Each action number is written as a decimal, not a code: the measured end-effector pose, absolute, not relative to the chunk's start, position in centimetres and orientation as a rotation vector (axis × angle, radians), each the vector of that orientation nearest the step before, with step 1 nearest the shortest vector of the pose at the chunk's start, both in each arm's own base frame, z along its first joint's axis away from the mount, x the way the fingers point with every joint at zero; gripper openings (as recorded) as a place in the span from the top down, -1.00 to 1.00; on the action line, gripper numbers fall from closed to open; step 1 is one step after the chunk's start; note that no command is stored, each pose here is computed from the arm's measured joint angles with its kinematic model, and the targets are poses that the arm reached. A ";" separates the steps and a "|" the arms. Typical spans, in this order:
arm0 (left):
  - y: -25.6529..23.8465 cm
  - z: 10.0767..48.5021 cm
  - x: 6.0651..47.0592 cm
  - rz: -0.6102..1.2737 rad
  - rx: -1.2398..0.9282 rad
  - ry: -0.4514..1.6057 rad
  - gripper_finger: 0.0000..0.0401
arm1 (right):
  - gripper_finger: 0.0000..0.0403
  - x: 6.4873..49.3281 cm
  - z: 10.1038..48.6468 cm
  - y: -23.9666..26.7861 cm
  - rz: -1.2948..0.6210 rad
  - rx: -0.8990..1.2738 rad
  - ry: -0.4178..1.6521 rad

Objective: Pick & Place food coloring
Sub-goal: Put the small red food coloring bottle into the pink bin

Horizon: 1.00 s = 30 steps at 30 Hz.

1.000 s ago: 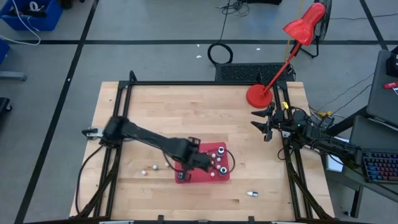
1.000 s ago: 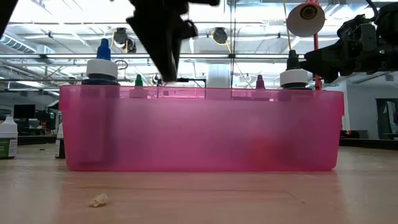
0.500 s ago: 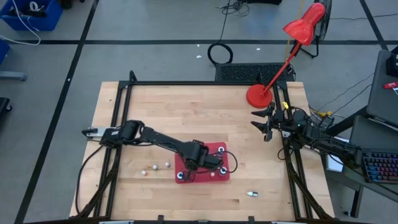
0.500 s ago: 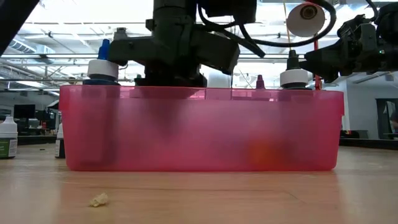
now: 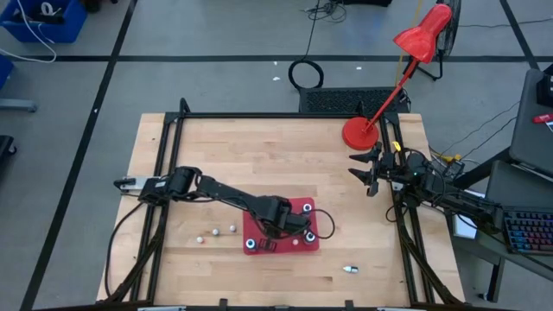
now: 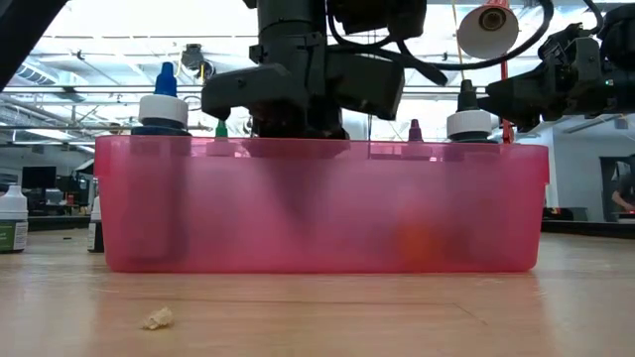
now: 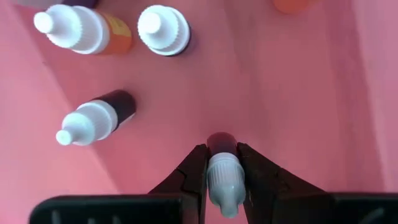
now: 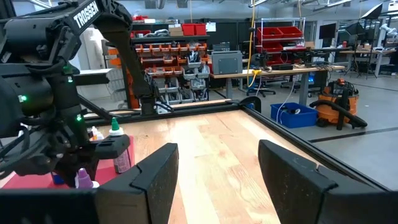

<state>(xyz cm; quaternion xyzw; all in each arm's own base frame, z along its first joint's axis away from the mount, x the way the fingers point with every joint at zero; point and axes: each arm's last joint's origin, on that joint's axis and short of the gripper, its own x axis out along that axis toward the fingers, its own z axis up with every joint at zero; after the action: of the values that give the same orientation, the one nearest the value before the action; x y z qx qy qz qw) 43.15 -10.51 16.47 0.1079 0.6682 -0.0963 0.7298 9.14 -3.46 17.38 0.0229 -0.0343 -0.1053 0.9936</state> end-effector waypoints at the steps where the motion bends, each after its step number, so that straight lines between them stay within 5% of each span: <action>1: -10.5 16.5 43.1 -0.212 0.237 1.472 0.66 | -0.04 9.1 17.4 -3.5 -0.211 0.046 -0.069; 10: -10.5 16.5 43.1 -0.207 0.232 1.473 0.20 | -0.04 9.1 17.4 -3.5 -0.211 0.046 -0.068; 18: -10.4 17.2 43.1 -0.201 0.239 1.446 0.10 | -0.04 9.1 17.4 -3.5 -0.211 0.046 -0.068; 30: -7.6 27.8 38.0 -0.042 0.168 1.378 0.10 | -0.04 9.1 17.3 -3.5 -0.211 0.046 -0.067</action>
<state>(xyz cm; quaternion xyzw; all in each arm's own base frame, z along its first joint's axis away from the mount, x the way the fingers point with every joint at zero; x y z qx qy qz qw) 37.97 -7.58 27.82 0.0774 0.6350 -0.0192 0.7683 9.14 -3.46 17.35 0.0232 -0.0337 -0.1053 0.9936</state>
